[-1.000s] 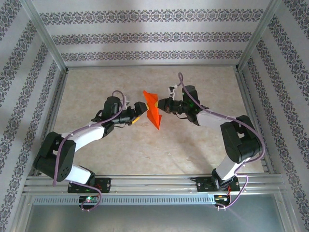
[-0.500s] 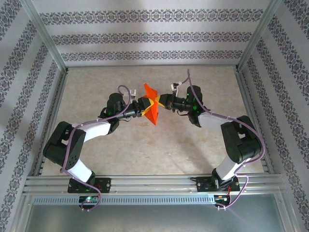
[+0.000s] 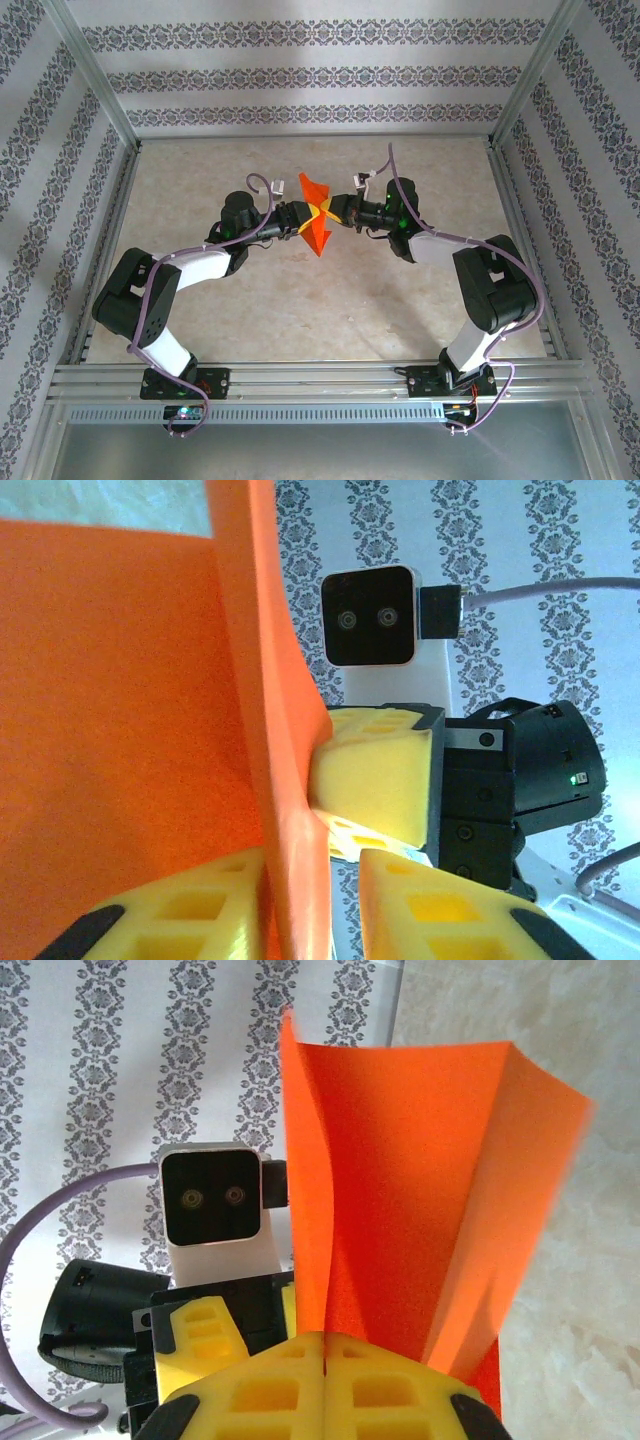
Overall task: Fold a paper plane with a square sheet of paper (pick it up from the middle)
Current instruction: Turn over the paper at the center of the table.
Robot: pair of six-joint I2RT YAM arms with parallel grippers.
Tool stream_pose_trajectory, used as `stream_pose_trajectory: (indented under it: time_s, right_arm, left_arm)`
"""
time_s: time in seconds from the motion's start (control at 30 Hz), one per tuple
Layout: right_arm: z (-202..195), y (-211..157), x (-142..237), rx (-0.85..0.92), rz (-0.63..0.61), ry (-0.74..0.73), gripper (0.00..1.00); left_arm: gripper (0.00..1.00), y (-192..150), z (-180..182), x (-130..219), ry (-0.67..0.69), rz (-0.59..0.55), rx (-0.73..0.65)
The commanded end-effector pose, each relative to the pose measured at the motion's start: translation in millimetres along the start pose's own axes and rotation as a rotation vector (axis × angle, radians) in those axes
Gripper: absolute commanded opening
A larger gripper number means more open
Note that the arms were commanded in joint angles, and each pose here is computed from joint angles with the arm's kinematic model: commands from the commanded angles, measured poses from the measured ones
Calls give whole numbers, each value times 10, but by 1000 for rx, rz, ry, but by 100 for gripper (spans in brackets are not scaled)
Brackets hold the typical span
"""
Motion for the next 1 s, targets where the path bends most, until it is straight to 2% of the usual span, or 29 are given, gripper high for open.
stream_pose_trajectory:
  time_s: [0.0, 0.1, 0.17, 0.3, 0.43, 0.53, 0.83, 0.97]
  right_arm:
    - [-36, -9, 27, 5, 13, 18, 2]
    - [-37, -5, 39, 7, 8, 17, 5]
    - [-32, -1, 53, 10, 2, 14, 11]
    - [-52, 30, 164, 31, -47, -21, 36]
    - [-96, 39, 375, 80, -124, -112, 54]
    - [-99, 25, 542, 141, -156, -223, 62]
    - [65, -74, 1047, 411, -280, -692, 78]
    - [152, -105, 1239, 512, -363, -831, 83]
  left_arm:
    - [23, 22, -164, -52, -54, 12, -70]
    - [18, 24, -145, -50, -38, 14, -67]
    - [14, 29, -142, -51, -27, 13, -68]
    - [11, 12, -109, -38, 17, 18, -70]
    - [11, 4, -72, 22, 127, 32, -92]
    - [11, -5, -44, 104, 296, 61, -132]
    - [12, 77, -97, 388, 838, 166, -312]
    - [12, 116, -87, 442, 1146, 239, -418]
Point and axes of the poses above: each hand's point on the last joint's axis, 136 mm out from that joint toward the fingers, its own x axis back along the fingers, its own z axis along the line the jaws close on, y = z × x, the point moved 9 cm from there along x, back along the fingers, and after that the axes turned 2 degrees about -x, right-handed, at the moved point
